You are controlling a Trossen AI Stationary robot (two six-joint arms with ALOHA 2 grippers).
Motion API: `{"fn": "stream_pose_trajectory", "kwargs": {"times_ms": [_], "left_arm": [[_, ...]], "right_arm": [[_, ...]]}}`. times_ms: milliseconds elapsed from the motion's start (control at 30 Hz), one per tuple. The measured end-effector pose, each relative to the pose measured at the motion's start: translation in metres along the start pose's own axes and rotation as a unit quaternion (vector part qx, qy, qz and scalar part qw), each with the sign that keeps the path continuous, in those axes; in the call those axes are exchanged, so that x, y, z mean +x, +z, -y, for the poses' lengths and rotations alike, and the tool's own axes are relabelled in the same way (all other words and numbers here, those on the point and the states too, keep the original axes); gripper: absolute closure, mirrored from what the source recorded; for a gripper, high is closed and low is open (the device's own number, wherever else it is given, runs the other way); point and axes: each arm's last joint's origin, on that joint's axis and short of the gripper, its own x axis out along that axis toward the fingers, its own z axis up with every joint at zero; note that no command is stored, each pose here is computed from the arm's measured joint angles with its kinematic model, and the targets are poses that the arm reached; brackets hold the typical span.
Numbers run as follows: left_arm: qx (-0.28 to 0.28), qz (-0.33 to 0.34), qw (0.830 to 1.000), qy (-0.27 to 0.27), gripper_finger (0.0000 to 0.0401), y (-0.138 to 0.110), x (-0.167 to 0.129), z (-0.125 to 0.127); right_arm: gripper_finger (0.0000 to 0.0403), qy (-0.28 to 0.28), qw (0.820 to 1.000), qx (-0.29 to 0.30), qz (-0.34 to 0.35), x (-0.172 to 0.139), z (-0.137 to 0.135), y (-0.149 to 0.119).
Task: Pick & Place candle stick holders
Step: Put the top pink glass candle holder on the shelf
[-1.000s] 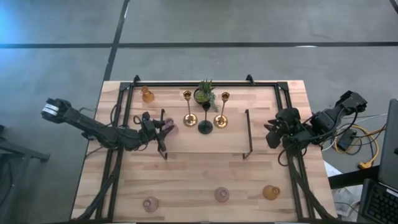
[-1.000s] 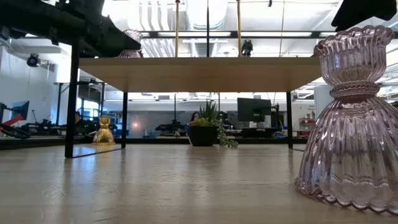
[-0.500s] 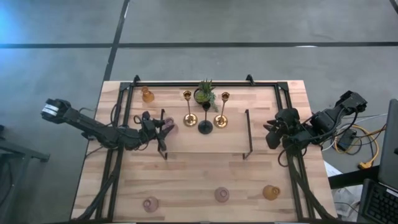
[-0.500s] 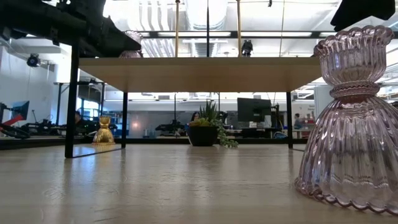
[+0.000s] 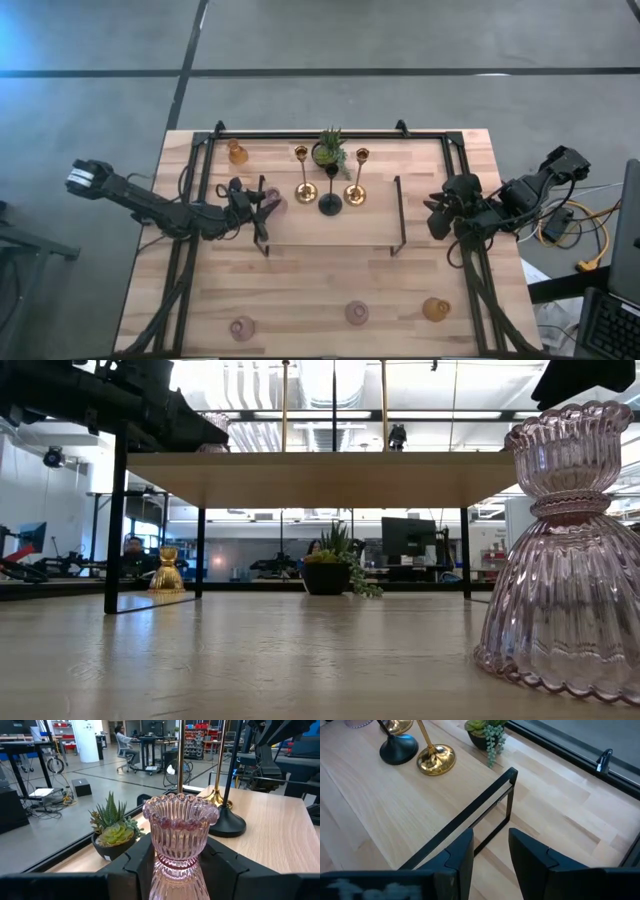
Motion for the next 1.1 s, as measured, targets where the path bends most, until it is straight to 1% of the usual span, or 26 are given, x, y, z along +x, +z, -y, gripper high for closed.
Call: {"fn": "stream_pose_trajectory", "kwargs": {"times_ms": [200, 300, 633, 800, 867, 1000, 1100], "left_arm": [[0.003, 0.0, 1.0, 0.0, 0.0258, 0.0, 0.0, 0.0], [0.003, 0.0, 1.0, -0.002, 0.0252, 0.0, 0.0, 0.0], [0.002, 0.005, 1.0, -0.003, 0.0187, 0.005, 0.001, 0.001], [0.011, 0.011, 1.0, -0.005, 0.0168, 0.01, 0.001, 0.003], [0.012, 0.013, 1.0, -0.012, 0.0166, 0.013, 0.001, 0.003], [0.005, 0.02, 0.999, -0.044, 0.0165, 0.02, 0.001, 0.006], [0.009, 0.018, 0.999, -0.051, 0.0165, 0.024, 0.0, 0.007]], "right_arm": [[0.0296, 0.0, 1.0, 0.001, 0.0, 0.0, 0.0, 0.0], [0.0294, 0.001, 1.0, 0.001, 0.0, 0.0, 0.0, 0.0], [0.028, 0.005, 1.0, 0.005, 0.0, 0.0, -0.001, 0.0], [0.0283, 0.006, 1.0, 0.006, -0.001, 0.0, -0.001, 0.0], [0.0286, 0.006, 1.0, 0.005, -0.001, 0.0, -0.001, 0.0], [0.0292, 0.008, 1.0, 0.003, -0.003, 0.0, -0.002, 0.0], [0.0295, 0.008, 1.0, 0.002, -0.003, 0.0, -0.002, 0.0]]}}
